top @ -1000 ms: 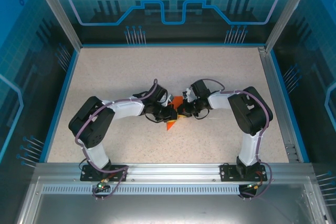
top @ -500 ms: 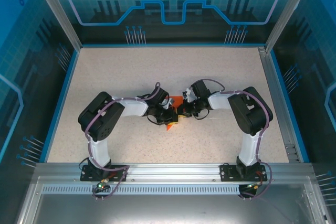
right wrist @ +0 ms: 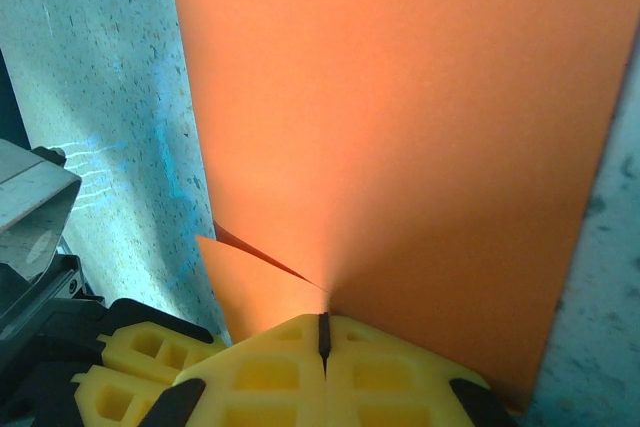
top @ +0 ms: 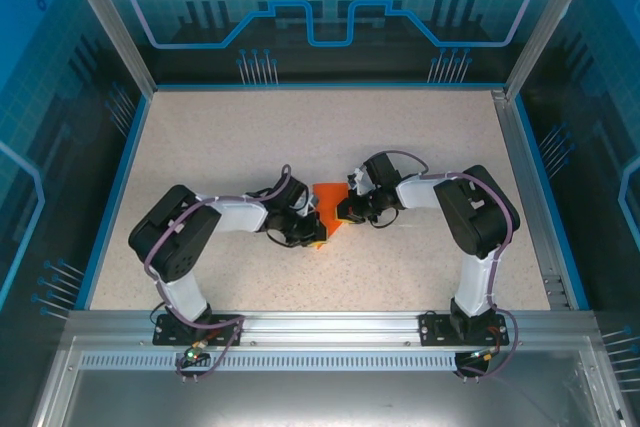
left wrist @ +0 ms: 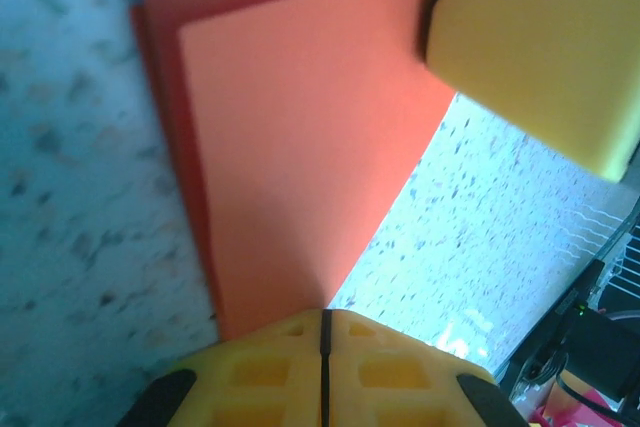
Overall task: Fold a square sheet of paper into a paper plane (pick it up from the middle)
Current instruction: Third fold the triangle at the center of the table.
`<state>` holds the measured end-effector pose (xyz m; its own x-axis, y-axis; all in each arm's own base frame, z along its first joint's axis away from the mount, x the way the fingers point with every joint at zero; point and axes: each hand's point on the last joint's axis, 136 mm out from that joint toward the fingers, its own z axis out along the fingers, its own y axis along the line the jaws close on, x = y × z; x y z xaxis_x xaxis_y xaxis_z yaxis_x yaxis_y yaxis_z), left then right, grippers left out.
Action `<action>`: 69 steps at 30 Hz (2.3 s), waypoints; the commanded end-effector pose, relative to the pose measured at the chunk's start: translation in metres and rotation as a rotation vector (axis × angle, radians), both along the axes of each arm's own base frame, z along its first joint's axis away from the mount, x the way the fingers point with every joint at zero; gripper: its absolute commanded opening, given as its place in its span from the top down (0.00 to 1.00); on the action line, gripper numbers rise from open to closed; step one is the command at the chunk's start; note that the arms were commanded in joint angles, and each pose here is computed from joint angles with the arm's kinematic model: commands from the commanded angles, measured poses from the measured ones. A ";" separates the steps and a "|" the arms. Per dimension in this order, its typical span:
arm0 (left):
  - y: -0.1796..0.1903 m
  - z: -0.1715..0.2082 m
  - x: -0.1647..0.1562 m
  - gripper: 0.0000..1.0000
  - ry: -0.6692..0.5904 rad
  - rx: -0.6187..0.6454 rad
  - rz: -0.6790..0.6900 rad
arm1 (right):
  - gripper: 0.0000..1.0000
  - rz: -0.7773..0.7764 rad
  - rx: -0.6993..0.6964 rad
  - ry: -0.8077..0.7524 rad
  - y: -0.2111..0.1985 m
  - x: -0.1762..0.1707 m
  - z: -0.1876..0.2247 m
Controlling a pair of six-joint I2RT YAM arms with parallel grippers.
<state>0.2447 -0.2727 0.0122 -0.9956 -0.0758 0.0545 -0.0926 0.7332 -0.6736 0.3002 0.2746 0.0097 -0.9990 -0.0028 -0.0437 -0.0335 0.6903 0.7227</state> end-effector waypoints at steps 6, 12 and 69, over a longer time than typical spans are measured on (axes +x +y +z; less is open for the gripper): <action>0.039 -0.027 -0.048 0.91 0.147 0.121 0.008 | 1.00 -0.030 -0.145 0.083 -0.026 -0.016 -0.037; 0.039 -0.016 -0.048 0.91 0.114 0.111 0.001 | 1.00 -0.022 -0.122 0.070 -0.020 -0.012 -0.028; 0.014 0.008 0.054 0.91 -0.114 0.202 0.052 | 0.69 -0.096 -0.121 -0.050 -0.040 0.009 0.026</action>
